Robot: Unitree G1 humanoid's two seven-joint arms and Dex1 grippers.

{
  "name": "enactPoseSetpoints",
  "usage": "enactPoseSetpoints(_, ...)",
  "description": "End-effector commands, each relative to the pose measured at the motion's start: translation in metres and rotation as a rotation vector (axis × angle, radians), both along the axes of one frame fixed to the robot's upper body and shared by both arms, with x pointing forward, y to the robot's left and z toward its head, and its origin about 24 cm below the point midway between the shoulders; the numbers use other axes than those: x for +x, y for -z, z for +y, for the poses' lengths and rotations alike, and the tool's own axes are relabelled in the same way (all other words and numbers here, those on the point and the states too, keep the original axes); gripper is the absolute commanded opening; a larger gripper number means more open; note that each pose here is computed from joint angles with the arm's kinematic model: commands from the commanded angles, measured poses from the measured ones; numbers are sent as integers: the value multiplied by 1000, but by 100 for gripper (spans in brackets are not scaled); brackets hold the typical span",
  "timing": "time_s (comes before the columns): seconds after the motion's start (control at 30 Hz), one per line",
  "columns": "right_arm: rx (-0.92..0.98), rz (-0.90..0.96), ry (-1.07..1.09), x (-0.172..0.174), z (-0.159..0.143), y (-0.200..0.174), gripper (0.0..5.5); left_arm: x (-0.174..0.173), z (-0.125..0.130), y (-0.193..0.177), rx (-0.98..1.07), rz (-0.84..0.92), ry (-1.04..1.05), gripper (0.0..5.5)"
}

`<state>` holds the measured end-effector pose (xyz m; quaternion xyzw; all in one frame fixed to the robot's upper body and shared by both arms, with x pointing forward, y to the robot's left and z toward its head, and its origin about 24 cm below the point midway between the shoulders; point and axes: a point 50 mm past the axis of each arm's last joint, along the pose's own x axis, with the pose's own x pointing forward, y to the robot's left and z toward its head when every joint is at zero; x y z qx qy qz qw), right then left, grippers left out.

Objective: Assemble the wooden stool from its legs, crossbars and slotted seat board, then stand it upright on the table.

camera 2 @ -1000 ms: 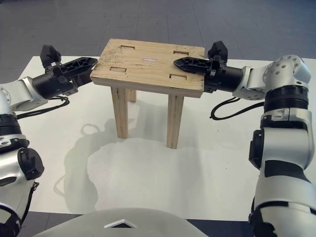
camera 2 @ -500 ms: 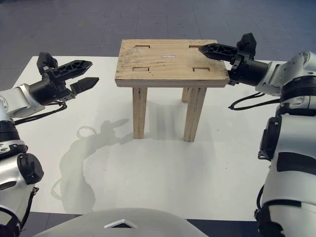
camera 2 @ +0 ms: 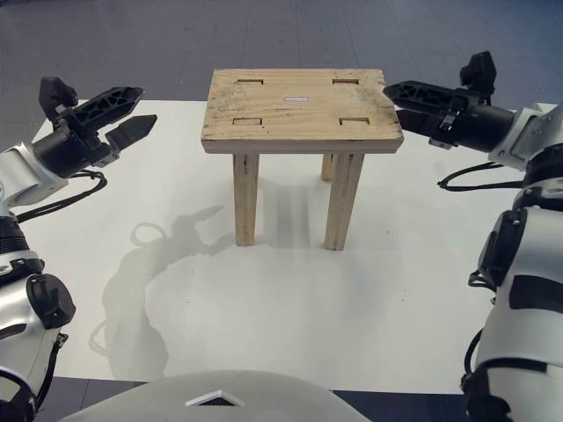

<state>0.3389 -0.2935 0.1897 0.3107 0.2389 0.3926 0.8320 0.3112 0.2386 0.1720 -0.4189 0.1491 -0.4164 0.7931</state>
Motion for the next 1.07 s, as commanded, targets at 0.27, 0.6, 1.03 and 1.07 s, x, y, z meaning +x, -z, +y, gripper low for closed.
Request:
enactPoseSetpoints(0.27, -230, -228, 468, 10, -31, 41, 548, 18, 11, 67, 466, -52, -628, 504)
enactPoseSetpoints(0.6, -622, -370, 566, 0, 60, 159, 548, 15, -46, 135, 809, -253, -646, 504)
enactPoseSetpoints(1.03, -639, -406, 684, -10, 86, 168, 548, 10, -48, 140, 821, -265, -705, 504)
enactPoseSetpoints(1.07, -643, -404, 688, -9, 85, 167, 548, 11, -50, 139, 818, -267, -705, 504)
